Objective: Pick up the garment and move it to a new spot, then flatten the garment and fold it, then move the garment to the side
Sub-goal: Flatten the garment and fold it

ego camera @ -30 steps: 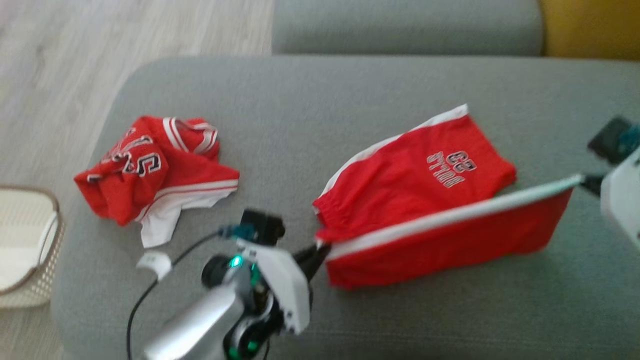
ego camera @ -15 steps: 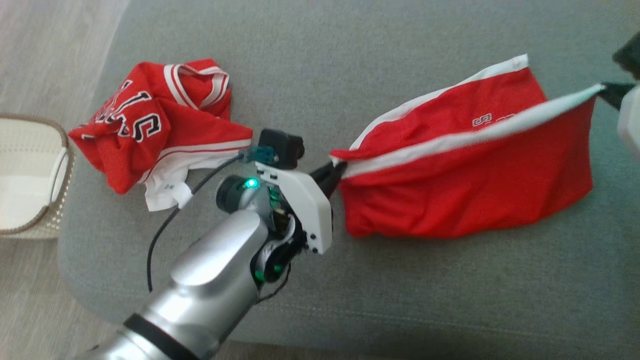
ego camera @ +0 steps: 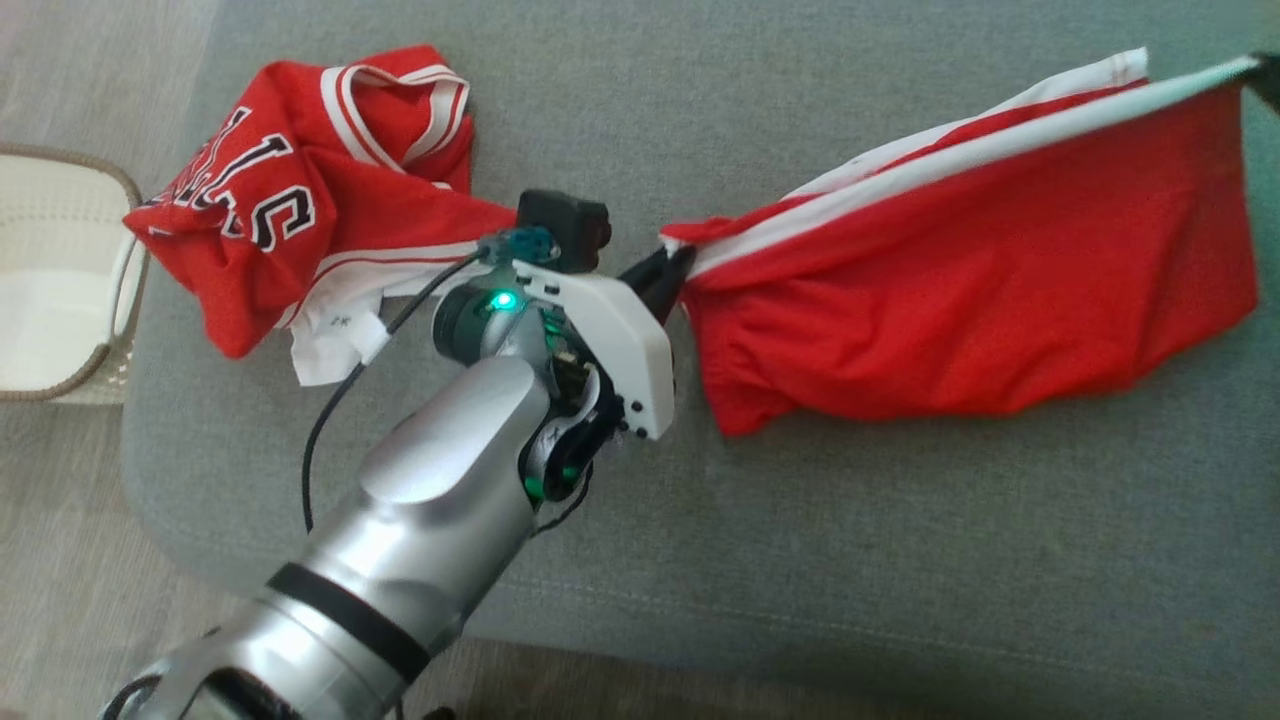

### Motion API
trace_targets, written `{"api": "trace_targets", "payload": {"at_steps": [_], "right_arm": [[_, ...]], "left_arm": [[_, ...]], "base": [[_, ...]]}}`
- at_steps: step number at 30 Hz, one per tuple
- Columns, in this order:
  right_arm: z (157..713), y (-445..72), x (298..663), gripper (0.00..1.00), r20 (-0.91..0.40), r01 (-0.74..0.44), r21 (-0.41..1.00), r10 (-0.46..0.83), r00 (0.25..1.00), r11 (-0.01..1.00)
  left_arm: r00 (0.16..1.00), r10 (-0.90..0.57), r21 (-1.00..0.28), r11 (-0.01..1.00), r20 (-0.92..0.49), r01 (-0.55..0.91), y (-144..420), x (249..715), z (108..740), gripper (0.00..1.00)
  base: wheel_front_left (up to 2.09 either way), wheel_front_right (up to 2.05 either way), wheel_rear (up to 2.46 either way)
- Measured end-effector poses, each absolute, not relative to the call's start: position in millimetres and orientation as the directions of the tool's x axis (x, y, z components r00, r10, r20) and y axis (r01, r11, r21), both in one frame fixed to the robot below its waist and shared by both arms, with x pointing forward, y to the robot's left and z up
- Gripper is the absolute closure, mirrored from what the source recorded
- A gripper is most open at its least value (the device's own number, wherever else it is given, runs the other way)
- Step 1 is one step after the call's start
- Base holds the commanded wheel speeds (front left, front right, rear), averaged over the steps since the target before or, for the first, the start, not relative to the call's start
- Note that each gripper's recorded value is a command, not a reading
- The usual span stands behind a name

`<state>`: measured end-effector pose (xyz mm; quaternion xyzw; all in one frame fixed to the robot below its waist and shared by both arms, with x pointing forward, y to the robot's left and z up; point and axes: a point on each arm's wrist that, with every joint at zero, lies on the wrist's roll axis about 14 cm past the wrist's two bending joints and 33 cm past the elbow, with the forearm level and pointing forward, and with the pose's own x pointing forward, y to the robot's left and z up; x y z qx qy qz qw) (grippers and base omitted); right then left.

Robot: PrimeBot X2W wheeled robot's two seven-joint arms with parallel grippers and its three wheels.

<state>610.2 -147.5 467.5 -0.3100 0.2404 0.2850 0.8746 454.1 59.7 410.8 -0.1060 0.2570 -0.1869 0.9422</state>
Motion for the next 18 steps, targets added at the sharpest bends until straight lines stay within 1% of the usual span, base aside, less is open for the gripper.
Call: {"api": "trace_targets", "payload": {"at_steps": [7,8,9,10,11,14,18], "right_arm": [[452.3,-137.5,621.1,1.0,-0.592,-0.659,-0.395,0.372,0.715,0.64],[449.0,-138.5,621.7,1.0,-0.596,-0.659,-0.393,0.369,0.713,0.641],[445.4,-140.1,622.3,1.0,-0.602,-0.658,-0.391,0.362,0.712,0.644],[442.4,-142.1,623.3,0.46,-0.606,-0.655,-0.391,0.355,0.712,0.646],[441.3,-143.2,625.1,0.0,-0.599,-0.654,-0.407,0.355,0.718,0.638],[441.9,-152.5,634.1,0.0,-0.587,-0.63,-0.457,0.32,0.744,0.628],[455.6,-148.6,639.7,0.0,-0.516,-0.601,-0.469,0.352,0.781,0.647]], "left_arm": [[0.801,-0.39,-0.276,0.917,-0.454,0.289,64.9,465.5,401.6,1.0],[0.8,-0.389,-0.276,0.917,-0.456,0.288,65.0,466.0,400.0,0.67],[0.8,-0.391,-0.278,0.916,-0.455,0.29,64.2,466.4,398.9,0.0],[0.798,-0.395,-0.277,0.915,-0.456,0.294,62.6,466.2,397.6,0.0],[0.799,-0.392,-0.274,0.916,-0.457,0.293,62.2,466.9,396.8,0.0],[0.815,-0.381,-0.252,0.921,-0.436,0.296,61.4,470.4,399.1,0.0],[0.853,-0.343,-0.245,0.933,-0.394,0.262,66.8,475.7,407.5,0.0]], "base": [[0.0,0.0,0.0],[0.0,0.0,0.0],[0.0,0.0,0.0],[0.0,0.0,0.0],[0.0,0.0,0.0],[0.0,0.0,0.0],[0.0,0.0,0.0]]}}
